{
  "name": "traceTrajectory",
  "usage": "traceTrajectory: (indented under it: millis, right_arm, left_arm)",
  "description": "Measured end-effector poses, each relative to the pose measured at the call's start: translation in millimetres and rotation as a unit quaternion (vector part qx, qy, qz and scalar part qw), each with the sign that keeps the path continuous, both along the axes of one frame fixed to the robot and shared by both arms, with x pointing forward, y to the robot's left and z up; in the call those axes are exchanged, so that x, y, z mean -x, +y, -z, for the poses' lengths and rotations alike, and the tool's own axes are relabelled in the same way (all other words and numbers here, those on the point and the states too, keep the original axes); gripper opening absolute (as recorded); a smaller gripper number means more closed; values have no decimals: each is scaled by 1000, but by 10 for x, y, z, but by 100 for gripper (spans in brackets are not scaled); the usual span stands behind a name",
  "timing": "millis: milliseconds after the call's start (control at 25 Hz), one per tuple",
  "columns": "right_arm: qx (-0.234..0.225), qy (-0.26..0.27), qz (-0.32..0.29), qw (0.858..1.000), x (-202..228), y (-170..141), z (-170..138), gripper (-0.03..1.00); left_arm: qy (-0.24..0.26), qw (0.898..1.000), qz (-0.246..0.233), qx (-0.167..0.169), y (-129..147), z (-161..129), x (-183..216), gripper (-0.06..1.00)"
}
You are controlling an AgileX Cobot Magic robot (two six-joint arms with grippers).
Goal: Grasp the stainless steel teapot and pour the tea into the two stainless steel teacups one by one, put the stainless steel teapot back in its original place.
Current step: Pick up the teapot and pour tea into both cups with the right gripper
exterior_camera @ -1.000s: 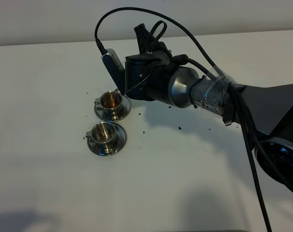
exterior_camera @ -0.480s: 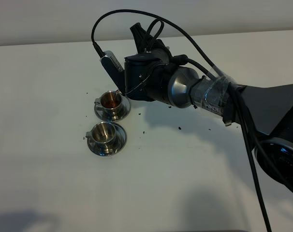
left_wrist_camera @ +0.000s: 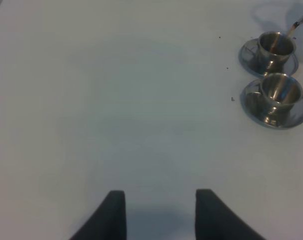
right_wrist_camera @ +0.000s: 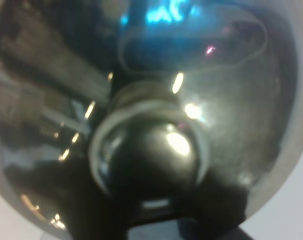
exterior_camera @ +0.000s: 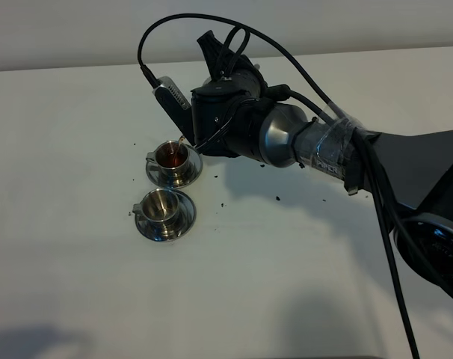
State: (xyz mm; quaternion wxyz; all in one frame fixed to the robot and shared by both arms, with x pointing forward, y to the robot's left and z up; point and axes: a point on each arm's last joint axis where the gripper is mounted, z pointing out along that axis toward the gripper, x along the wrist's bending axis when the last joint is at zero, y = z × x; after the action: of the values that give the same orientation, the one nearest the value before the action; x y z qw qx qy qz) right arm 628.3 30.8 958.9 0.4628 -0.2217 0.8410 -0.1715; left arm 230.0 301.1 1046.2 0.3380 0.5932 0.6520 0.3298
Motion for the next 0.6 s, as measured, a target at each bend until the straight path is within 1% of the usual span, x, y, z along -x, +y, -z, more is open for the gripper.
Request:
traceTrajectory:
  millis: [240, 600]
  right_arm:
    - [-1, -4, -13, 1000, 16, 40, -6, 18]
    - [1, -6, -15, 1000, 14, 42, -9, 18]
  left_arm:
    - [0, 1000, 0, 0, 0, 0, 0, 36]
    - [0, 1000, 0, 0, 0, 0, 0, 36]
